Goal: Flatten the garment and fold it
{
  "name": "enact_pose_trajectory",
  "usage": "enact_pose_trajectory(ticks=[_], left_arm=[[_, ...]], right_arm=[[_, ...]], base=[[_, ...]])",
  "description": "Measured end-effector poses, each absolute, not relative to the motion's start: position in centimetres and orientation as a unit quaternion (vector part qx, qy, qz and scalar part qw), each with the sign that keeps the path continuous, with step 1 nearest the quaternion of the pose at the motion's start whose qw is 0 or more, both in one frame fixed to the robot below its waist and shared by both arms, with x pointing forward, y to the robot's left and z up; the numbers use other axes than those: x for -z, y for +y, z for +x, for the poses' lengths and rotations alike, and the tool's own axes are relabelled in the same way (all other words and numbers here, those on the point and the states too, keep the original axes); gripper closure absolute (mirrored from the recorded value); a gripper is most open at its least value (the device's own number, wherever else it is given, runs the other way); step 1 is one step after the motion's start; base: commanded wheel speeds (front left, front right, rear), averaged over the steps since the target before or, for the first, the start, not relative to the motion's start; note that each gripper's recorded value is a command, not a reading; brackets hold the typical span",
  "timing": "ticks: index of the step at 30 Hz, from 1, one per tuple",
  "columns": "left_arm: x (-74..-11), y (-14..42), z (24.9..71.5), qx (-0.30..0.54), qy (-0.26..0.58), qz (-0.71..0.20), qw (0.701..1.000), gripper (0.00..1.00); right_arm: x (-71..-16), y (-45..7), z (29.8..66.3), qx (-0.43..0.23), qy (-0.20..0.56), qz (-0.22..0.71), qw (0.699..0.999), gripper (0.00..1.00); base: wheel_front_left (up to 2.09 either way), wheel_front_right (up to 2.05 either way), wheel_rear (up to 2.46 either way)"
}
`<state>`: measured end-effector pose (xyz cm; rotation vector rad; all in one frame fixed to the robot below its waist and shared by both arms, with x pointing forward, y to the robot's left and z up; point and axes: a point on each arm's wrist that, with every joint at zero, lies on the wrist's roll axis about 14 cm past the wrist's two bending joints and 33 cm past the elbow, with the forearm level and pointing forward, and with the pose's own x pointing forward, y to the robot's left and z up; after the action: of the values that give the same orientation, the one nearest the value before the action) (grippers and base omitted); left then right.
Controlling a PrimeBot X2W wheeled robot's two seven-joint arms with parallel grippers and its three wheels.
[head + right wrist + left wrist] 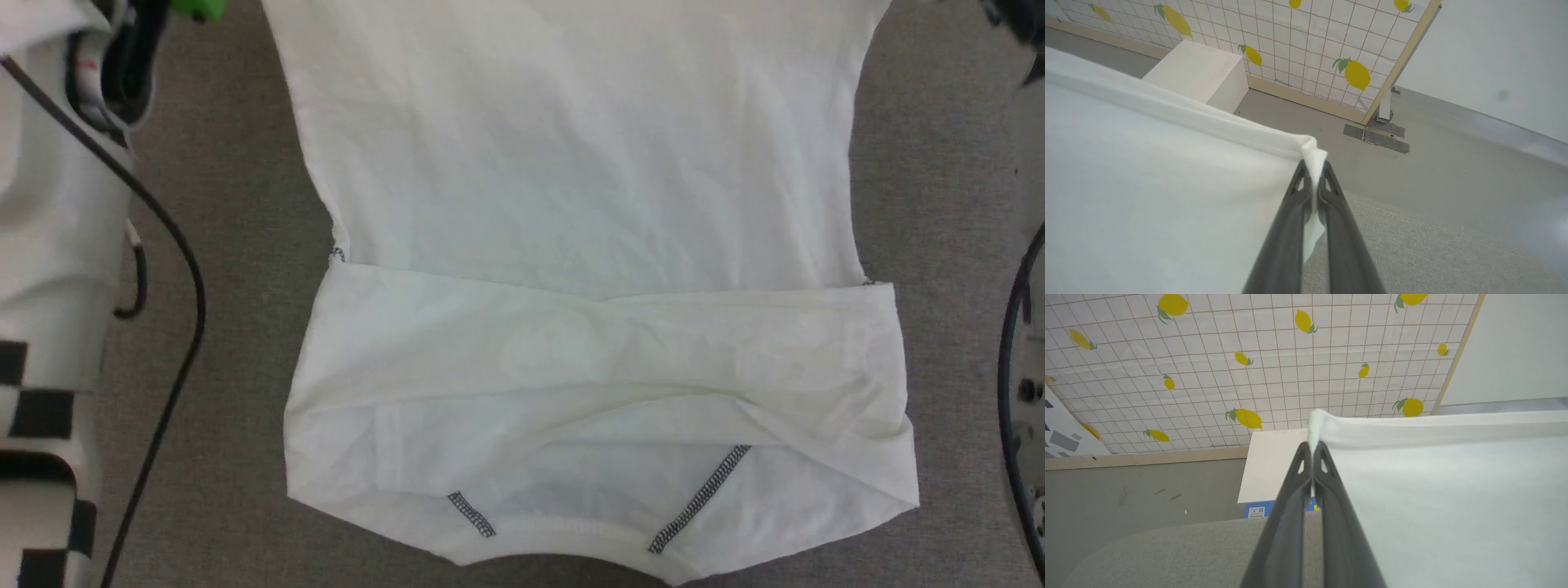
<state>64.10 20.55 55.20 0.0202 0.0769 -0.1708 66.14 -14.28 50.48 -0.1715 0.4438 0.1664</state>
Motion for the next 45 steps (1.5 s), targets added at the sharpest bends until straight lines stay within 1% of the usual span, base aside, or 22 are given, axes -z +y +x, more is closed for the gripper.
enact_pose_trajectory(ticks=[2, 5, 9, 13, 18, 21, 25, 32, 36, 42, 45], left_arm=[[-54.6, 20.4, 62.4, 0.092, 0.043, 0.000, 0.995, 1.00], [-53.4, 19.8, 59.3, 0.104, 0.053, -0.012, 0.993, 1.00], [-53.4, 18.9, 55.3, 0.112, 0.043, -0.054, 0.991, 1.00], [-53.4, 18.5, 51.1, 0.106, 0.033, -0.094, 0.989, 1.00], [-51.0, 18.1, 45.1, 0.087, 0.061, -0.139, 0.985, 1.00], [-49.6, 17.9, 42.0, 0.072, 0.077, -0.157, 0.982, 1.00], [-48.6, 17.8, 39.1, 0.053, 0.092, -0.183, 0.977, 1.00], [-46.8, 17.3, 35.6, 0.037, 0.123, -0.205, 0.970, 1.00], [-44.5, 17.2, 34.0, 0.025, 0.177, -0.199, 0.964, 1.00], [-40.1, 18.5, 31.0, -0.013, 0.292, -0.162, 0.942, 1.00], [-39.2, 19.2, 30.3, -0.029, 0.318, -0.147, 0.936, 1.00]], right_arm=[[-50.1, -14.5, 64.7, -0.087, 0.217, -0.059, 0.970, 1.00], [-48.5, -14.7, 61.5, -0.093, 0.231, -0.022, 0.968, 1.00], [-46.9, -15.3, 56.8, -0.093, 0.243, 0.024, 0.965, 1.00], [-46.6, -16.0, 52.5, -0.087, 0.240, 0.070, 0.964, 1.00], [-45.8, -16.2, 47.1, -0.078, 0.245, 0.111, 0.960, 1.00], [-45.3, -16.7, 44.5, -0.066, 0.250, 0.127, 0.958, 1.00], [-44.7, -17.5, 41.8, -0.049, 0.254, 0.141, 0.956, 1.00], [-43.2, -18.9, 38.4, -0.021, 0.276, 0.153, 0.949, 1.00], [-41.5, -18.8, 36.3, -0.023, 0.316, 0.144, 0.937, 1.00], [-39.0, -17.5, 33.6, -0.040, 0.383, 0.130, 0.914, 1.00], [-38.0, -16.9, 32.5, -0.049, 0.415, 0.127, 0.900, 1.00]], base=[[0.00, 0.00, 0.00], [0.00, 0.00, 0.00], [0.00, 0.00, 0.00], [0.00, 0.00, 0.00], [0.00, 0.00, 0.00], [0.00, 0.00, 0.00], [0.00, 0.00, 0.00], [0.00, 0.00, 0.00], [0.00, 0.00, 0.00], [0.00, 0.00, 0.00], [0.00, 0.00, 0.00]])
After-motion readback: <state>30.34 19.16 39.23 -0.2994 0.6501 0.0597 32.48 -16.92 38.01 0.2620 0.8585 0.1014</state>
